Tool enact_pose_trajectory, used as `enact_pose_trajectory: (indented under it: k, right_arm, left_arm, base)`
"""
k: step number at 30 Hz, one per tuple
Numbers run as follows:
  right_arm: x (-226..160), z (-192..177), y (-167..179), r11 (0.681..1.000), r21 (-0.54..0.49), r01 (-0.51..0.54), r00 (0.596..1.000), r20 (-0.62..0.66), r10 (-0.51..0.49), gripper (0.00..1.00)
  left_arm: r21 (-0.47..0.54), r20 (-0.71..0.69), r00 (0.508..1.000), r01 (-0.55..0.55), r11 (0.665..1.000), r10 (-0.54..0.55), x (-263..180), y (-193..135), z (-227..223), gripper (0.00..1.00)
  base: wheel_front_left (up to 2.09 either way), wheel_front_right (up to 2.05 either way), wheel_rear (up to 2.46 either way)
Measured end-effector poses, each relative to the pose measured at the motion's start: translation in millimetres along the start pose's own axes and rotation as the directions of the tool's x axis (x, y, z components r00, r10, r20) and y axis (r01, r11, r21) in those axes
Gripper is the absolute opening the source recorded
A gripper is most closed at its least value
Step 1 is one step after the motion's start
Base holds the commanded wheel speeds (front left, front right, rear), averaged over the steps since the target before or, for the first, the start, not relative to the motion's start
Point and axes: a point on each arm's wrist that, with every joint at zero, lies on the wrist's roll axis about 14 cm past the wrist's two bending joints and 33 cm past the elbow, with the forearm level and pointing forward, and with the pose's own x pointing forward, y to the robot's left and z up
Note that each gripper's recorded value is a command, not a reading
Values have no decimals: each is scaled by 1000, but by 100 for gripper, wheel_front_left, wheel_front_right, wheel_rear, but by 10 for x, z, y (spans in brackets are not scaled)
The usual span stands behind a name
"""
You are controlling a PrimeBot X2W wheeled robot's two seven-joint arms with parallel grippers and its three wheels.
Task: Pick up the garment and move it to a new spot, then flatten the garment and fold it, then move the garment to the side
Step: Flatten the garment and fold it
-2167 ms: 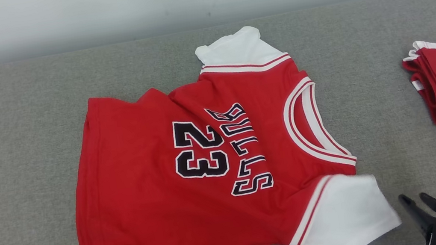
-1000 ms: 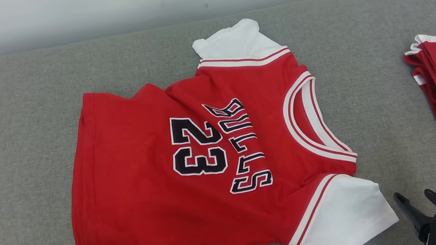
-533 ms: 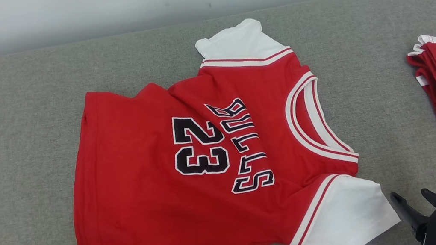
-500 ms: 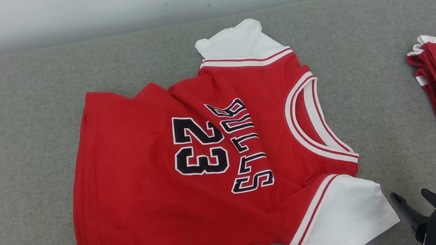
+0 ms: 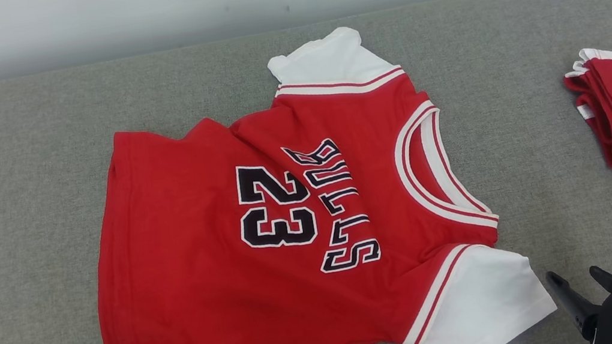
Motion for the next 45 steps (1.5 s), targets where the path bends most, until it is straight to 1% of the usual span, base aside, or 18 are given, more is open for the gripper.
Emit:
enact_pose_trajectory:
  k: [4, 8, 9, 10, 12, 14, 15, 16, 18, 22, 23, 25, 26, 28, 30, 35, 41, 45]
  right_arm:
    - [1, -1, 6, 1000, -1, -2, 1000, -1, 2, 100]
    - [5, -4, 7, 1000, -2, -2, 1000, -4, 2, 100]
    - [7, -4, 8, 1000, -2, -2, 1000, -5, 2, 100]
    - [9, -5, 10, 1000, -2, -2, 1000, -6, 2, 100]
    - [15, -9, 9, 1000, -2, -2, 1000, -10, 2, 100]
    - [23, -15, 10, 1000, -2, -2, 1000, -14, 2, 100]
    - [26, -16, 10, 1000, -1, -2, 1000, -15, 1, 100]
    - [27, -18, 9, 1000, -1, -1, 1000, -16, 1, 100]
    - [29, -16, 9, 1000, -1, -1, 1000, -15, 1, 100]
    - [34, 1, 6, 1000, -1, 1, 1000, -11, -1, 100]
    - [33, 1, 5, 1000, -1, 1, 1000, -11, -1, 100]
    - [33, 0, 6, 1000, 0, 1, 1000, -12, -1, 100]
    - [34, 0, 6, 1000, 1, 1, 1000, -12, -1, 100]
    - [36, 1, 11, 1000, 1, -1, 1000, -11, 1, 100]
    - [39, 1, 20, 1000, 1, -3, 1000, -11, 3, 100]
    - [32, -38, 22, 1000, -3, -1, 1000, -30, 1, 100]
    - [-35, -175, -84, 999, -27, 48, 994, -94, -50, 100]
    - [-63, -376, -175, 996, -26, 82, 982, -168, -85, 100]
  left_arm:
    - [4, -11, 1000, -2, 1000, 2, 7, 0, -26, 40]
    - [8, -24, 1000, -19, 1000, 20, 24, 42, -59, 45]
    - [10, -26, 999, -23, 1000, 23, 28, 52, -67, 48]
    - [10, -29, 999, -27, 1000, 27, 33, 62, -73, 65]
    - [12, -31, 999, -31, 999, 31, 49, 73, -73, 81]
    - [15, -29, 999, -31, 999, 31, 73, 73, -57, 83]
    - [17, -26, 999, -30, 999, 31, 85, 72, -41, 82]
    - [18, -26, 999, -30, 999, 30, 93, 70, -36, 66]
    - [21, -30, 999, -25, 999, 26, 108, 61, -42, 42]
    - [25, -25, 999, -21, 999, 22, 129, 52, -15, 17]
    - [26, -24, 999, -23, 999, 24, 128, 56, -12, 18]
    - [27, -20, 999, -27, 999, 27, 124, 61, 4, 27]
    - [27, -16, 1000, -26, 999, 27, 120, 59, 14, 28]
    - [27, -10, 1000, -30, 999, 30, 109, 67, 35, 25]
    - [27, -2, 999, -39, 999, 39, 92, 94, 55, 0]
    - [17, 22, 999, -49, 999, 48, 24, 97, 101, 0]
    - [1, 28, 998, -50, 999, 50, -29, 72, 88, 0]
    - [-18, 94, 995, -29, 999, 31, -32, -2, 197, 0]
  base:
    - [0, 0, 0]
    - [0, 0, 0]
    - [0, 0, 0]
    - [0, 0, 0]
    - [0, 0, 0]
    - [0, 0, 0]
    - [0, 0, 0]
    - [0, 0, 0]
    - [0, 0, 0]
    - [0, 0, 0]
    - [0, 0, 0]
    - [0, 0, 0]
    - [0, 0, 0]
    - [0, 0, 0]
    - [0, 0, 0]
    - [0, 0, 0]
    - [0, 0, 0]
    - [0, 0, 0]
